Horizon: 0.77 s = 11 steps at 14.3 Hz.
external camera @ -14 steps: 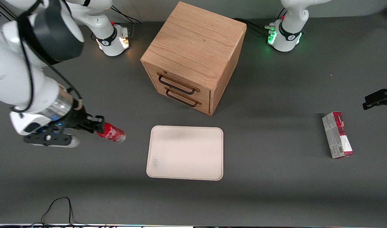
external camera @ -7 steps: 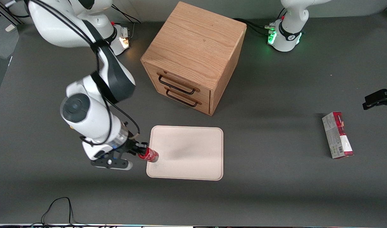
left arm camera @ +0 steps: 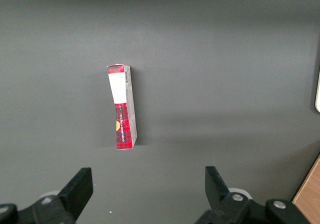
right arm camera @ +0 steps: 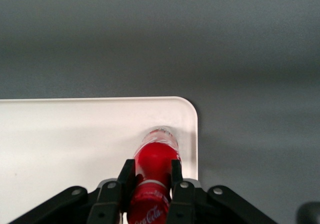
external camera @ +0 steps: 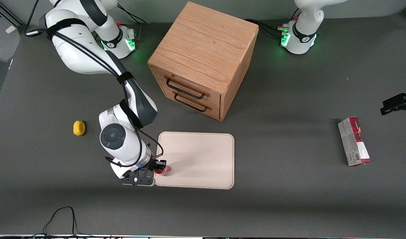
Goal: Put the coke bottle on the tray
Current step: 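Lower the bottle onto the tray and open the right gripper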
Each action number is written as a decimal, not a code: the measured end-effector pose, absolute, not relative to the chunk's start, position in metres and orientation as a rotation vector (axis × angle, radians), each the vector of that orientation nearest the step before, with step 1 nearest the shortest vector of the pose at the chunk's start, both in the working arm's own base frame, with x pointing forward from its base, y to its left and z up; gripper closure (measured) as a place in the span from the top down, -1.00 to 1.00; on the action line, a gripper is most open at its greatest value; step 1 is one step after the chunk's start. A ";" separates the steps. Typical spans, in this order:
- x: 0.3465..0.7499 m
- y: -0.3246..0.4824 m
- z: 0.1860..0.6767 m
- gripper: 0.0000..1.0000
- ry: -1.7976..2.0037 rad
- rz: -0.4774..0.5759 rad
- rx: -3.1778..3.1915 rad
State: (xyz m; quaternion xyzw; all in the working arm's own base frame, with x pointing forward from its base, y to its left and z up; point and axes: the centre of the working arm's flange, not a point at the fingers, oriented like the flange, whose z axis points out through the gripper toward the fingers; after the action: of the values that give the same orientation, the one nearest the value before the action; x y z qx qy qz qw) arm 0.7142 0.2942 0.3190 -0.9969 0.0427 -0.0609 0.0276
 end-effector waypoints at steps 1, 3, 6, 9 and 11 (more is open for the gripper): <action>0.715 0.295 0.319 -0.25 0.129 -0.200 -3.076; 0.716 0.296 0.319 0.14 0.114 -0.236 -3.075; 0.716 0.298 0.324 0.73 0.103 -0.270 -3.068; 0.714 0.297 0.358 1.00 0.072 -0.320 -3.065; 0.704 0.287 0.391 1.00 0.063 -0.321 -3.097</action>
State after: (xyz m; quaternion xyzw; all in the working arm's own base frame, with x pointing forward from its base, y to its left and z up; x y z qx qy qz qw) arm 0.7036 0.2866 0.3914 -0.9944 0.0202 -0.1030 0.0137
